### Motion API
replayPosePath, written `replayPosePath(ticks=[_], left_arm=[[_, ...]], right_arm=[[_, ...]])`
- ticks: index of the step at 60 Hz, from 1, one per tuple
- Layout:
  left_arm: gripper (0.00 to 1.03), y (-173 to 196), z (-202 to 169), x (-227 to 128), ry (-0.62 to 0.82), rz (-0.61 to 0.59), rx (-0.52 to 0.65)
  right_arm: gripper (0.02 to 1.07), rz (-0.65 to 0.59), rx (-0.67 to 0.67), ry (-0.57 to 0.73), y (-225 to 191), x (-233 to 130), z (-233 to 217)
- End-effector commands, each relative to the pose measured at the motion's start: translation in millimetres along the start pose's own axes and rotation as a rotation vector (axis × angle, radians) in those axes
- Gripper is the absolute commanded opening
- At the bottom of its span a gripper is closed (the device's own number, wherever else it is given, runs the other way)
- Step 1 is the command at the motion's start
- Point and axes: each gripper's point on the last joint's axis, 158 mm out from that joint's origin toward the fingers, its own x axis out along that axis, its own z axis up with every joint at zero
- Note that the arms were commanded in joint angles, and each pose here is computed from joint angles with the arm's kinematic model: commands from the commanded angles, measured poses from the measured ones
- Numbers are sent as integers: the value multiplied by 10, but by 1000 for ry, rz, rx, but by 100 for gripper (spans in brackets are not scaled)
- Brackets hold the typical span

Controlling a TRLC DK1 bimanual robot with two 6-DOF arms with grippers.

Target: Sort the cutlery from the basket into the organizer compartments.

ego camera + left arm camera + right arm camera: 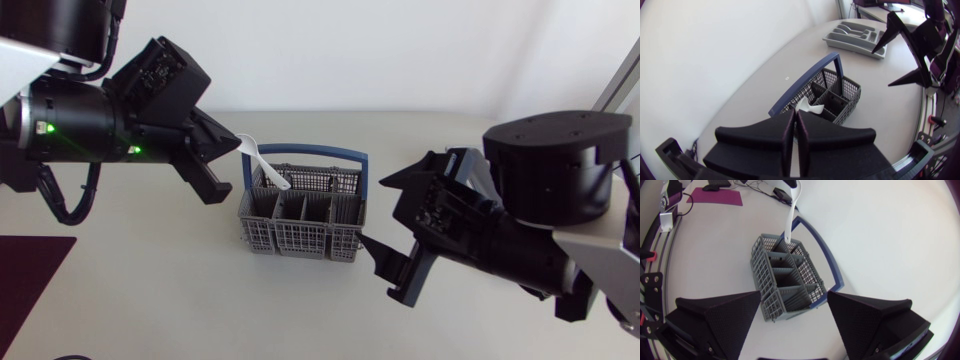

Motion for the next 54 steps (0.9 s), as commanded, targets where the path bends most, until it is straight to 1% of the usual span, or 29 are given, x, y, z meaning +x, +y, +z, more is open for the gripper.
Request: replayPosePath(ticks=[1, 8, 19, 22, 28, 30, 35, 39, 44, 46, 49, 54], left_arm=[[4, -50, 87, -7, -3, -28, -141], [4, -126, 68, 44, 11, -70, -238], [3, -226, 108, 110, 22, -162, -382], [4, -247, 136, 113, 20, -184, -411], [3, -226, 152, 150, 23, -202, -452], [4, -211, 158, 163, 24, -207, -463], [3, -198, 155, 197, 26, -248, -510], [4, -174, 159, 206, 20, -258, -530], [3, -160, 163, 215, 17, -258, -539], [4, -161, 162, 221, 16, -265, -545], [3, -134, 162, 223, 12, -267, -558], [3, -119, 174, 218, 7, -274, -567]], right_arm=[[97, -17, 56, -26, -61, 59, 220], [93, -32, 63, -49, -53, 139, 390], [92, -53, 72, -76, 28, 282, 607], [87, -59, 69, -81, 45, 330, 651], [83, -84, 60, -83, 57, 437, 723], [78, -87, 56, -89, 54, 463, 752], [69, -101, 55, -104, 28, 520, 816], [62, -118, 51, -108, -12, 573, 858], [60, -125, 54, -117, -31, 631, 914], [56, -129, 49, -117, -37, 669, 926], [53, -133, 41, -117, -42, 717, 942], [52, -135, 31, -104, -35, 812, 953]])
